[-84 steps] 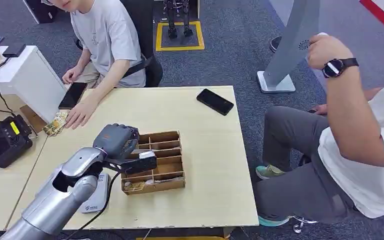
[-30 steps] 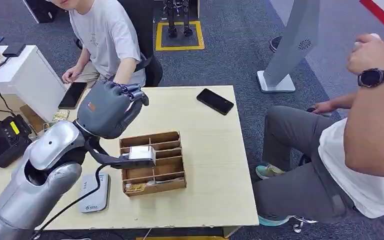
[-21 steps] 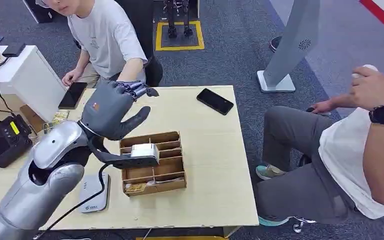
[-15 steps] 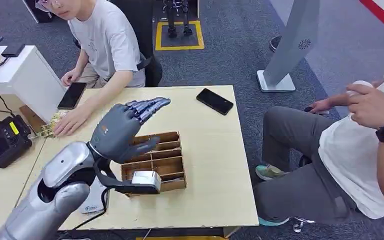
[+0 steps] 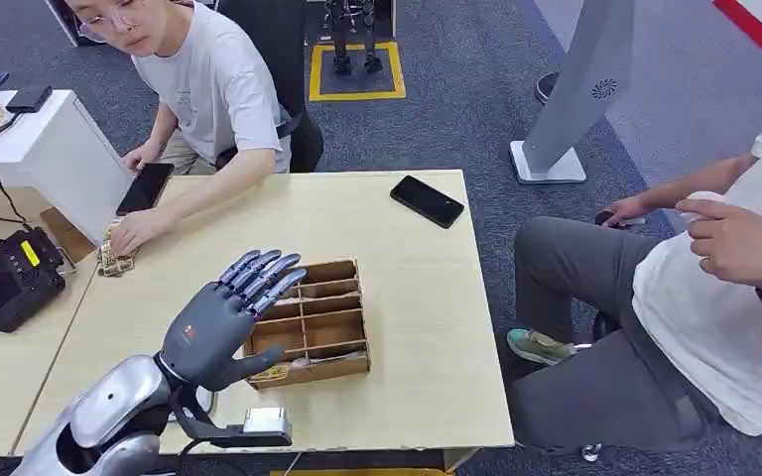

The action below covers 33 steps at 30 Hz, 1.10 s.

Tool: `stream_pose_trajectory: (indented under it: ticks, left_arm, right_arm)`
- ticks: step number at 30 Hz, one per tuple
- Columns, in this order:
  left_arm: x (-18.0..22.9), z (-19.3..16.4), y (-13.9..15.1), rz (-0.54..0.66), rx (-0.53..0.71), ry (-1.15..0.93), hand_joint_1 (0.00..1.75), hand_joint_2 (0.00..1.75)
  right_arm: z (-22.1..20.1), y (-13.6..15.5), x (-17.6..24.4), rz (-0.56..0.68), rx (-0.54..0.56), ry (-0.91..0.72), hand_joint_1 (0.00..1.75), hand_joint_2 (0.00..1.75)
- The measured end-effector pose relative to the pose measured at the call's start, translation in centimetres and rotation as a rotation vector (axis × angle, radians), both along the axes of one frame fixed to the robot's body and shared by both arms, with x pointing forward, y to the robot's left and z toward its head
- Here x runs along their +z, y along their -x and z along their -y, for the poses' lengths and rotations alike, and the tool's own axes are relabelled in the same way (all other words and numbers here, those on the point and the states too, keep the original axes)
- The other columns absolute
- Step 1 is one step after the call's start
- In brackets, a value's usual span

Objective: Pass the card to the sensor for recognition and then transmit it.

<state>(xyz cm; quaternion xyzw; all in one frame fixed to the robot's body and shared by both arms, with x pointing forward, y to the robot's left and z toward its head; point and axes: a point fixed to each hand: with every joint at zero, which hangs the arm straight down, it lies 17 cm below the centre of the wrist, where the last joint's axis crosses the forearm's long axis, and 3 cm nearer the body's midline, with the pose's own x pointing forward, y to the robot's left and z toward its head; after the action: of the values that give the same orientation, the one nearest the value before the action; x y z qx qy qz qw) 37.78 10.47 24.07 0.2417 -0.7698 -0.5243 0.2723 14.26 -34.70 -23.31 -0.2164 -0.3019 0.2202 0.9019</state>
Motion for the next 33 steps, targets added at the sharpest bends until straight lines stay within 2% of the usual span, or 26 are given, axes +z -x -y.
stream_pose_trajectory:
  ticks: [14, 33]
  left_arm:
    - [-5.3, -3.5, 2.0, -0.036, 0.094, -0.081, 0.00, 1.75]
    - [-7.4, -4.8, 2.9, -0.073, 0.115, -0.116, 0.00, 1.75]
  right_arm:
    - [0.6, 0.9, 0.2, -0.021, 0.039, 0.014, 0.00, 1.75]
    - [1.4, 1.0, 0.6, -0.008, -0.042, 0.013, 0.00, 1.75]
